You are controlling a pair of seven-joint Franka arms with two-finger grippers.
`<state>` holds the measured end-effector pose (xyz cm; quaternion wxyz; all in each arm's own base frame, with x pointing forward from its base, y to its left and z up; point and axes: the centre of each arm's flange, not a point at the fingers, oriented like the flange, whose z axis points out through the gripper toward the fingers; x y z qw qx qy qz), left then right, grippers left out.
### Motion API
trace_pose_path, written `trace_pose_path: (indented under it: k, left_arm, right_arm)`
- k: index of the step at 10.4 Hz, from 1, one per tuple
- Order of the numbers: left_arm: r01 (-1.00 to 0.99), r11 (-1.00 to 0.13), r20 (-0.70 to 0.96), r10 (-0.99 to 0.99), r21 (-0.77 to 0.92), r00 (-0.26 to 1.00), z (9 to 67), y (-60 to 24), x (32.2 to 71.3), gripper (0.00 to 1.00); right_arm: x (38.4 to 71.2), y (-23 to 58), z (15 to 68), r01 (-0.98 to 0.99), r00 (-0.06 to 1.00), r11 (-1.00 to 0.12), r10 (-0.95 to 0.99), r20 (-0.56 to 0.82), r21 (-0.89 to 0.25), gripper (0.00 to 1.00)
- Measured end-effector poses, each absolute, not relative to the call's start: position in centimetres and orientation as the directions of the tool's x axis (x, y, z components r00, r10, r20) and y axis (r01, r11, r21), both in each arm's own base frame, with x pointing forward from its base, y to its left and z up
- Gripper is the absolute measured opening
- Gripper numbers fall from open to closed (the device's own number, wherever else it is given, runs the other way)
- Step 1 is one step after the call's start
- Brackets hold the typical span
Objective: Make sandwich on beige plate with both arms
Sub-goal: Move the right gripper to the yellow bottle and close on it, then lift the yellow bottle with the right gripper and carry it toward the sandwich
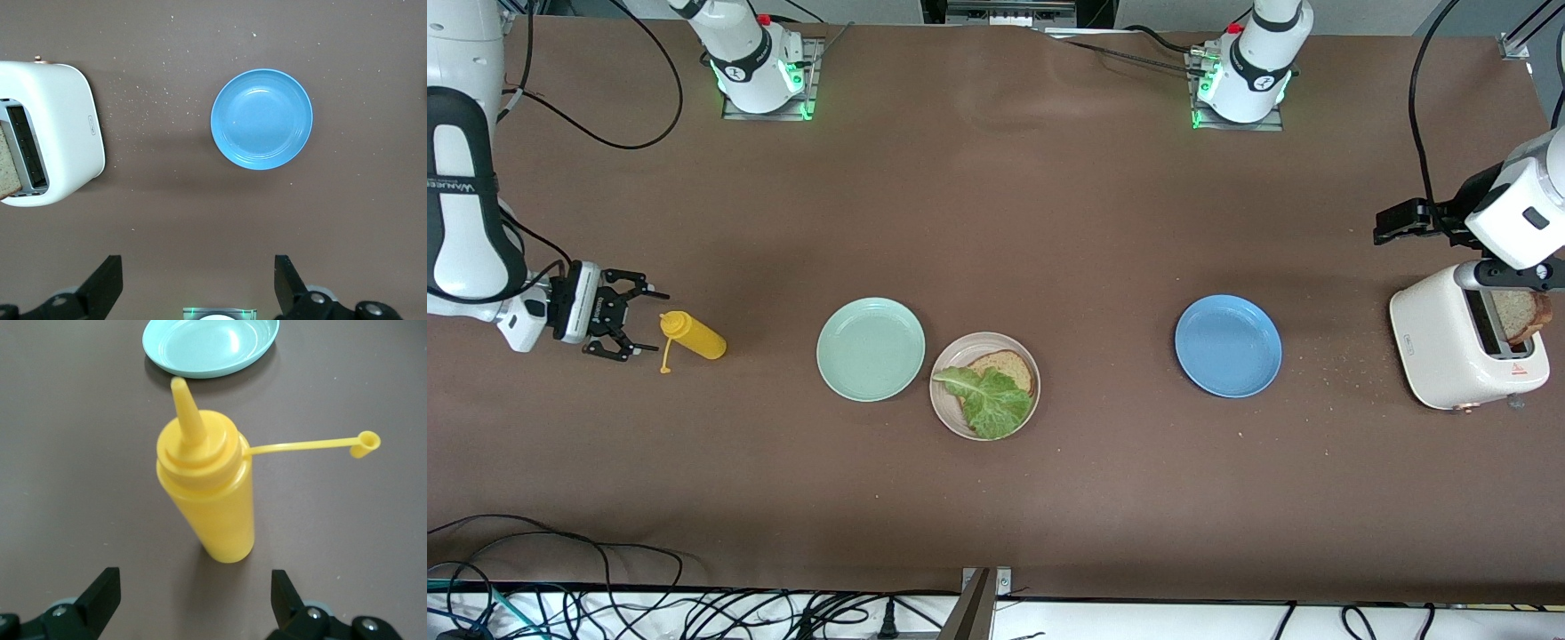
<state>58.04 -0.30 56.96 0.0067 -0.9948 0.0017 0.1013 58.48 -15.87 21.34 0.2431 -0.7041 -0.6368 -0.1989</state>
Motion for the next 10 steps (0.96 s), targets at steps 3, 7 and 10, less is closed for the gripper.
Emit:
trace_pose_path:
  k: [3,7,10]
  left_arm:
    - [-0.005,-1.000,-0.202,-0.002,-0.013,0.979,56.9,-0.3,58.1,1.00]
    - [-0.004,-1.000,-0.202,-0.001,-0.013,0.979,56.9,-0.3,58.1,1.00]
    - [-0.003,-1.000,-0.202,-0.001,-0.013,0.979,56.9,-0.2,58.1,1.00]
  right_arm:
    - [58.6,-15.3,20.0,0.996,0.086,-0.059,0.784,0.614,-0.063,1.00]
    - [59.2,-12.8,18.7,0.996,0.088,-0.066,0.747,0.659,-0.059,1.00]
    - [59.6,-11.1,18.0,0.997,0.080,-0.058,0.744,0.664,-0.056,0.86]
